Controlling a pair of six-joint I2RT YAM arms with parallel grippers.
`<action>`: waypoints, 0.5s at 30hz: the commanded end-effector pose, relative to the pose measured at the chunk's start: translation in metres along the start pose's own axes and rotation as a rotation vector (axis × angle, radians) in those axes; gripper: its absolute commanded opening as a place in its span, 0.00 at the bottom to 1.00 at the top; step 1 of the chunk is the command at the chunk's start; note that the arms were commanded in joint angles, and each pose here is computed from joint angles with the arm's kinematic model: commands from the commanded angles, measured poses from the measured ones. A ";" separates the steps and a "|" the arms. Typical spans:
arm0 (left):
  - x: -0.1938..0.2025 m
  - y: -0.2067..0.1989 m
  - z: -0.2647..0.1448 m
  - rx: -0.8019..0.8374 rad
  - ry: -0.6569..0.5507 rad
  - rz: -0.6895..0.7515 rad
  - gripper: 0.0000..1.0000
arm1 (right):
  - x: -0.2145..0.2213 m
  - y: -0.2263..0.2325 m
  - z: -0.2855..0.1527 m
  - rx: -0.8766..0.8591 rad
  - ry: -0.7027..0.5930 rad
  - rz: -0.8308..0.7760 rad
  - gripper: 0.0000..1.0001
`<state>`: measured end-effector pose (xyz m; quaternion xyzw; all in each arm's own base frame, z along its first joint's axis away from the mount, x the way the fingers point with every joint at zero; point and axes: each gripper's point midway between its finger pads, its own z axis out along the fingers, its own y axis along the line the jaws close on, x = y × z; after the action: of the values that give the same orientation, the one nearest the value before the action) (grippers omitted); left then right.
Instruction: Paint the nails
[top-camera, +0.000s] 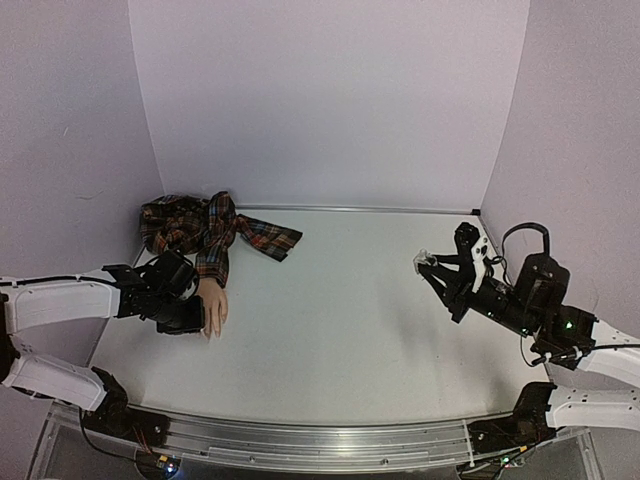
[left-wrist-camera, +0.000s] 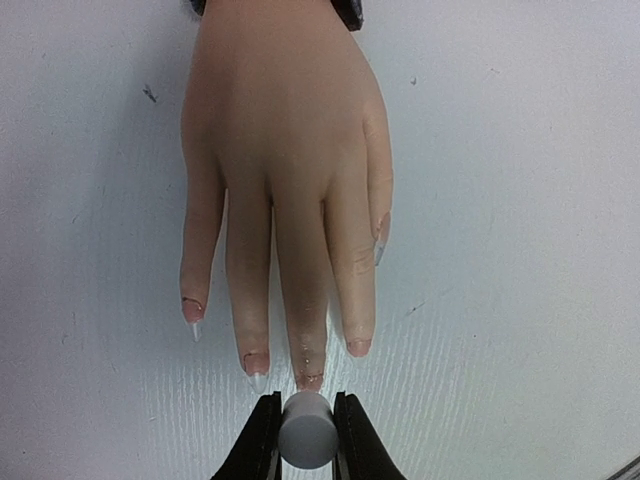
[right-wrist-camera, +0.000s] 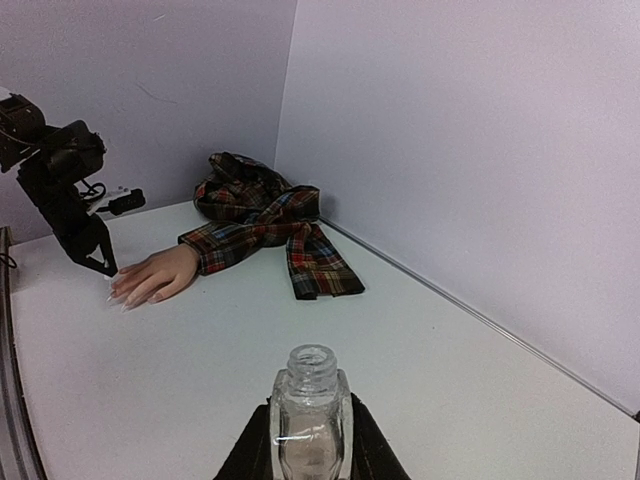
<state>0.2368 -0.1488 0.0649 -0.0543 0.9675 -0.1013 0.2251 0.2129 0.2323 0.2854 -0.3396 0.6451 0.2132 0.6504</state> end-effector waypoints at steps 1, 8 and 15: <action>-0.022 -0.008 -0.006 0.015 -0.069 0.009 0.00 | -0.014 -0.003 -0.001 0.011 -0.054 0.011 0.00; -0.021 -0.012 -0.004 0.032 -0.065 0.014 0.00 | -0.013 -0.004 -0.001 0.013 -0.051 0.011 0.00; -0.019 -0.010 0.000 0.022 -0.054 0.017 0.00 | -0.013 -0.004 -0.001 0.013 -0.051 0.013 0.00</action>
<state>0.2413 -0.1509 0.0636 -0.0478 0.9666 -0.1006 0.2308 0.2129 0.2324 0.2844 -0.3398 0.6458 0.2131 0.6496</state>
